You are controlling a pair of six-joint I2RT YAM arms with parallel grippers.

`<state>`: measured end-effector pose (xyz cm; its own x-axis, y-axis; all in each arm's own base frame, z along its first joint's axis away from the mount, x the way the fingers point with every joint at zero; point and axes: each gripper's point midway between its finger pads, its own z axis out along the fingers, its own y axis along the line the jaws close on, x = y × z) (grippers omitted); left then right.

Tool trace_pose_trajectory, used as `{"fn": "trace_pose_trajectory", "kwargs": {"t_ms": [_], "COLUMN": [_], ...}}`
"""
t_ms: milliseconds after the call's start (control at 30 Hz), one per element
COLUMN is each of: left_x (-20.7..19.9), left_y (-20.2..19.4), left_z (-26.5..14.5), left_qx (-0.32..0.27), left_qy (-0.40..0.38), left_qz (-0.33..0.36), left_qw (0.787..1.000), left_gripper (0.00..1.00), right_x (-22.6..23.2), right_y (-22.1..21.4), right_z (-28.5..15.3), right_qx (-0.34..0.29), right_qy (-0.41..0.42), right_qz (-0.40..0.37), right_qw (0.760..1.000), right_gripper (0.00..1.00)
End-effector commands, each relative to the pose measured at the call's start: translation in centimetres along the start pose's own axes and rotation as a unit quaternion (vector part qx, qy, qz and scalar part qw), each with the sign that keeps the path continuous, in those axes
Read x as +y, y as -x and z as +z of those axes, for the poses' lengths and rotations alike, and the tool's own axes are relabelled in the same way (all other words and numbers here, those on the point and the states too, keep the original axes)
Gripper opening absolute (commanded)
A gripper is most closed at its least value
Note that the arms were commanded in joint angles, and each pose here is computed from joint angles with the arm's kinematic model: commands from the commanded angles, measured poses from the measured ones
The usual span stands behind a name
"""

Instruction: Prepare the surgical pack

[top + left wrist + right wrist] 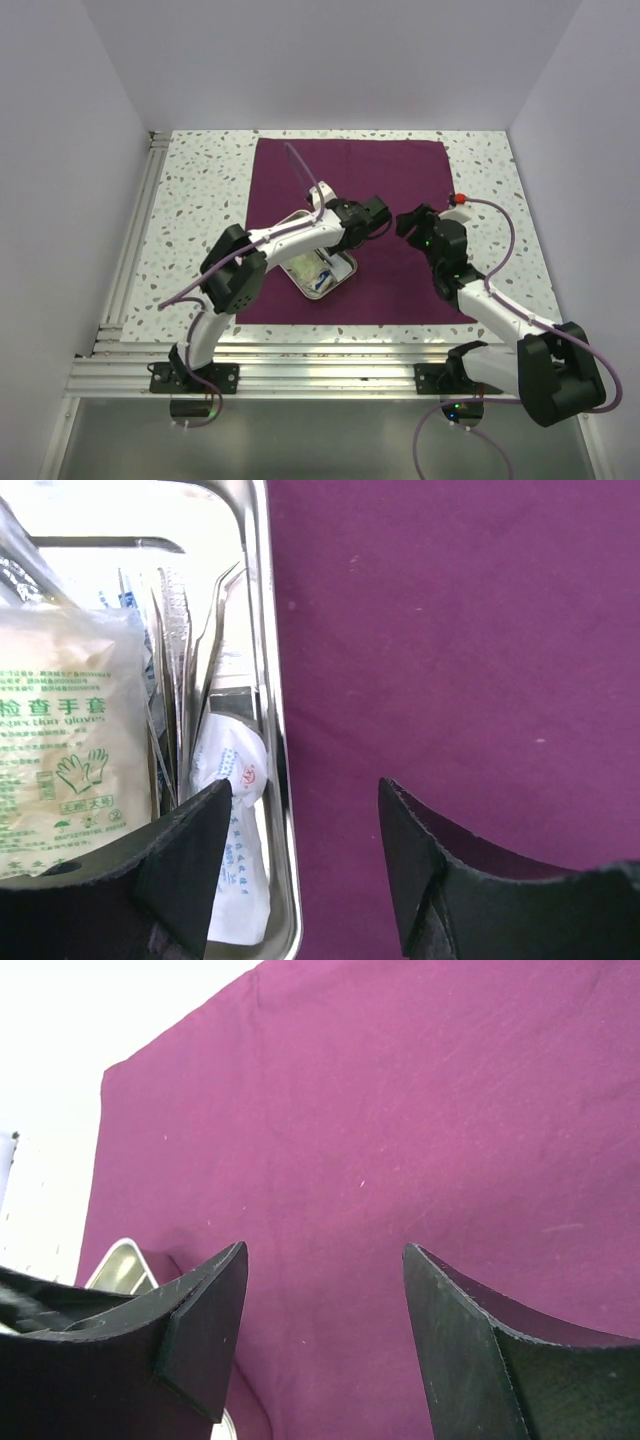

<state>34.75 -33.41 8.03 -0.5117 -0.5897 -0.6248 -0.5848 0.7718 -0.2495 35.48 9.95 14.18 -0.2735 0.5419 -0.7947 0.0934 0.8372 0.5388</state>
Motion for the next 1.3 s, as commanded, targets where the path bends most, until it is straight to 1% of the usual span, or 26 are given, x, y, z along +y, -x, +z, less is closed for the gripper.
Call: {"fn": "trace_pose_trajectory", "kwargs": {"t_ms": [0,67,100,133,167,200,233,267,300,333,367,400,433,467,500,533,567,600,633,667,700,800,867,900,1067,1267], "left_x": [-3.2,-2.9,-3.0,-2.5,-3.5,-3.5,-2.7,-3.5,-2.7,-1.5,-2.1,-0.4,0.1,0.2,1.4,1.6,2.8,3.0,2.7,3.0,3.2,3.6,4.3,4.2,5.9,7.1], "left_y": [5.5,7.2,8.7,8.8,9.8,12.2,10.8,12.1,14.6,13.7,15.1,16.1,17.1,18.3,20.2,20.9,22.4,21.8,22.7,22.8,23.3,23.7,23.7,24.1,25.1,25.6], "left_z": [-5.2,-5.6,-7.0,-6.6,-7.1,-7.8,-6.8,-7.1,-7.4,-6.4,-6.8,-6.1,-5.9,-5.8,-4.4,-3.9,-2.2,-0.6,0.0,1.0,3.0,6.3,8.6,9.0,12.1,14.2], "left_qx": [-0.035,-0.057,-0.059,-0.055,-0.062,-0.067,-0.041,-0.062,-0.077,-0.060,-0.094,-0.094,-0.102,-0.118,-0.126,-0.124,-0.122,-0.102,-0.104,-0.097,-0.091,-0.078,-0.064,-0.064,-0.051,-0.044], "left_qy": [-0.094,-0.108,-0.130,-0.136,-0.171,-0.195,-0.213,-0.251,-0.262,-0.277,-0.314,-0.321,-0.327,-0.336,-0.322,-0.320,-0.295,-0.289,-0.285,-0.273,-0.255,-0.232,-0.217,-0.218,-0.198,-0.179], "left_qz": [-0.042,-0.029,-0.032,-0.013,0.022,0.021,0.063,0.103,0.100,0.134,0.166,0.173,0.174,0.184,0.179,0.181,0.186,0.201,0.206,0.221,0.222,0.228,0.228,0.225,0.215,0.221], "left_qw": [0.994,0.992,0.989,0.989,0.983,0.978,0.974,0.960,0.957,0.950,0.930,0.927,0.923,0.916,0.921,0.922,0.929,0.930,0.930,0.931,0.937,0.942,0.947,0.947,0.955,0.958], "left_gripper": [0.65,0.67,0.68,0.70,0.71,0.73,0.74,0.75,0.76,0.81,0.84,1.00,1.00,1.00,1.00,1.00,1.00,1.00,1.00,1.00,1.00,1.00,0.99,0.99,0.99,0.99], "right_x": [0.1,-0.4,-0.1,-0.3,-1.1,-1.6,-1.4,-2.6,-3.1,-3.0,-4.8,-5.1,-5.5,-6.7,-7.1,-7.4,-8.4,-9.0,-9.4,-10.5,-10.9,-12.2,-12.6,-13.2,-14.1,-15.2], "right_y": [1.2,0.7,1.0,1.1,0.6,0.7,1.8,1.0,1.3,2.2,1.0,1.3,1.2,0.0,-0.3,-0.6,-1.3,-1.8,-1.7,-2.4,-2.8,-4.5,-5.5,-6.5,-7.9,-9.2], "right_z": [0.2,0.4,0.6,0.7,0.6,0.5,0.5,-0.1,-0.5,-0.8,-2.2,-2.7,-3.6,-5.0,-5.7,-6.5,-7.8,-8.5,-9.2,-10.4,-10.8,-12.0,-12.1,-12.5,-12.5,-12.0], "right_qx": [-0.024,-0.012,-0.013,-0.011,0.004,0.003,-0.005,0.019,0.017,0.013,0.044,0.039,0.041,0.065,0.072,0.073,0.087,0.091,0.088,0.102,0.105,0.130,0.142,0.150,0.159,0.168], "right_qy": [-0.002,-0.015,-0.018,-0.028,-0.048,-0.070,-0.082,-0.118,-0.143,-0.162,-0.209,-0.232,-0.248,-0.276,-0.284,-0.289,-0.312,-0.325,-0.336,-0.360,-0.371,-0.396,-0.401,-0.407,-0.420,-0.443], "right_qz": [-0.006,-0.010,-0.003,-0.001,-0.004,0.004,0.010,0.005,0.026,0.037,0.031,0.059,0.073,0.071,0.077,0.087,0.084,0.090,0.090,0.084,0.086,0.083,0.087,0.088,0.094,0.084], "right_qw": [1.000,1.000,1.000,1.000,0.999,0.998,0.997,0.993,0.989,0.986,0.976,0.970,0.965,0.956,0.953,0.950,0.942,0.937,0.933,0.923,0.919,0.905,0.901,0.897,0.889,0.877], "right_gripper": [0.67,0.67,0.68,0.68,0.70,0.71,0.72,0.73,0.73,0.73,0.74,0.80,0.82,0.83,0.84,0.84,0.84,0.84,0.84,0.84,0.84,0.80,0.77,0.75,0.66,0.66]}}
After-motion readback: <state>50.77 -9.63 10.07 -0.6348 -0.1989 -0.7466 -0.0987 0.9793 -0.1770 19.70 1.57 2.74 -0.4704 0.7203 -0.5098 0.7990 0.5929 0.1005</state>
